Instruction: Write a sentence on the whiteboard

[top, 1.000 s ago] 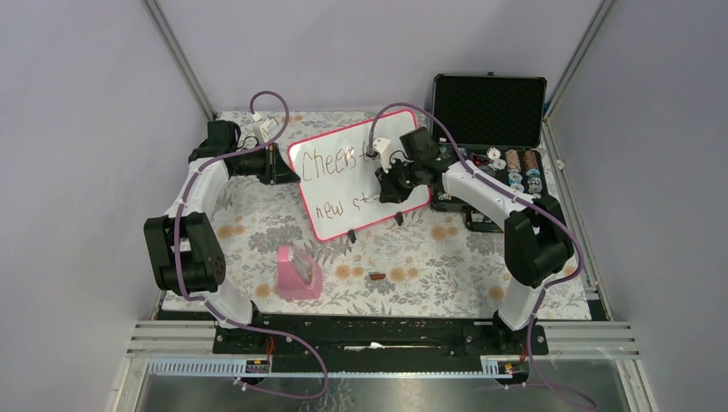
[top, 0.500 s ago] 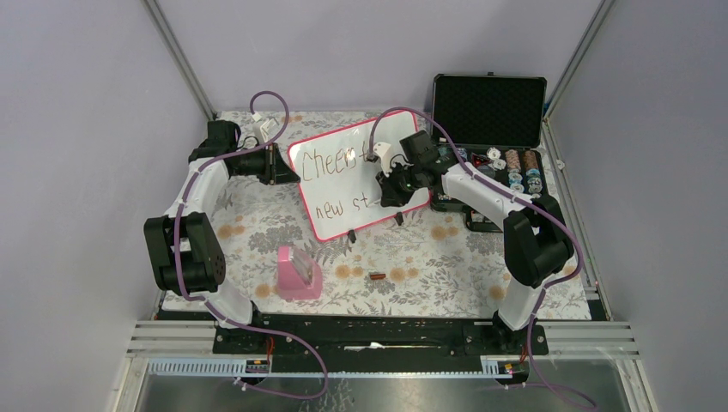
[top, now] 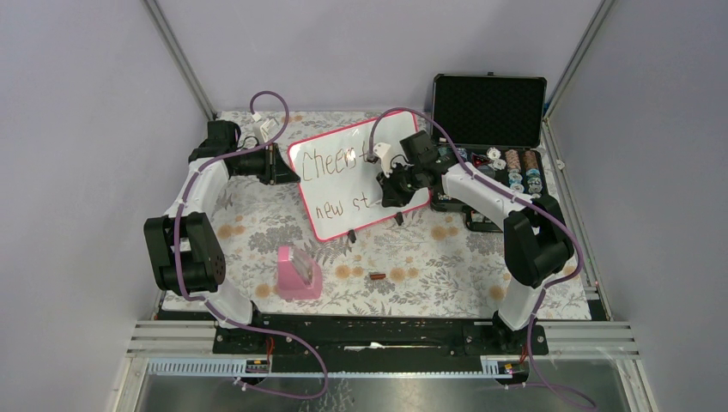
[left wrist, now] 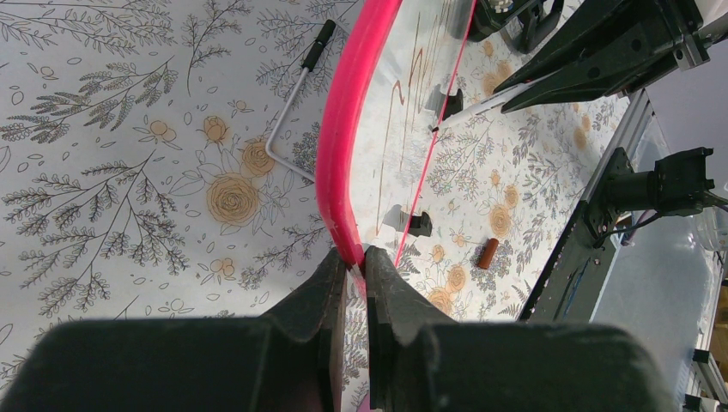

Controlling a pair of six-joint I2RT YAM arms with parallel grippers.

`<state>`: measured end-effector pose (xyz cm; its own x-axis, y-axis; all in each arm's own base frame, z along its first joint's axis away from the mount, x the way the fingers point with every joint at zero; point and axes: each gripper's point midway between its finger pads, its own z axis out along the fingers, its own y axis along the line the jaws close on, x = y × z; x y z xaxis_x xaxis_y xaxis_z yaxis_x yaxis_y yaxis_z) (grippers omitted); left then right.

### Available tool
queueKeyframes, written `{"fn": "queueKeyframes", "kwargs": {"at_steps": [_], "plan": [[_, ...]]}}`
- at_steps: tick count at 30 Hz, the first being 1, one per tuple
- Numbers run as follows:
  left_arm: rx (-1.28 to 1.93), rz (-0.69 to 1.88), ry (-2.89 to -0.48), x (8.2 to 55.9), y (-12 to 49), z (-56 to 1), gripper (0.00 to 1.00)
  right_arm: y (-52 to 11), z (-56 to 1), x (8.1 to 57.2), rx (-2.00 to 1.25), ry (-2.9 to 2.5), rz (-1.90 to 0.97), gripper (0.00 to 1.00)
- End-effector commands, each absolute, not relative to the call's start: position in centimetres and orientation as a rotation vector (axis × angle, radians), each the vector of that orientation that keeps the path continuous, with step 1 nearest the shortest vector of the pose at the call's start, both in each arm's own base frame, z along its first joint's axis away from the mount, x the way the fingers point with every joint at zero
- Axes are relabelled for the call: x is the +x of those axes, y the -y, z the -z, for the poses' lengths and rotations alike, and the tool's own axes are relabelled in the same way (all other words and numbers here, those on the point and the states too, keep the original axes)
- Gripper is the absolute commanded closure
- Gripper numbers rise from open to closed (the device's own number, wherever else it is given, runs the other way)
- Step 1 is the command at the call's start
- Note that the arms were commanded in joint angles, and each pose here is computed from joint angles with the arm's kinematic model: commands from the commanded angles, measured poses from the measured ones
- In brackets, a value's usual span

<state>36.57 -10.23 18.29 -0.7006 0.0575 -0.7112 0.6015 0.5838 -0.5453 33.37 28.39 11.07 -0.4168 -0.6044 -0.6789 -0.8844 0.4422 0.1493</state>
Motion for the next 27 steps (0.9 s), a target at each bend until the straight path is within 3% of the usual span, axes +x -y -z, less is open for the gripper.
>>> {"fn": "queueKeyframes", "kwargs": {"at_steps": [1,27], "plan": [[0.613,0.977,-2.050,37.9,10.2,-20.7,1.00,-27.5,-13.7,35.8,-1.210,-2.085,-0.568,1.00],[0.618,0.982,-2.041,37.9,10.3,-21.0,1.00,-27.8,-17.5,34.3,-1.213,-2.032,-0.656,1.00]]}}
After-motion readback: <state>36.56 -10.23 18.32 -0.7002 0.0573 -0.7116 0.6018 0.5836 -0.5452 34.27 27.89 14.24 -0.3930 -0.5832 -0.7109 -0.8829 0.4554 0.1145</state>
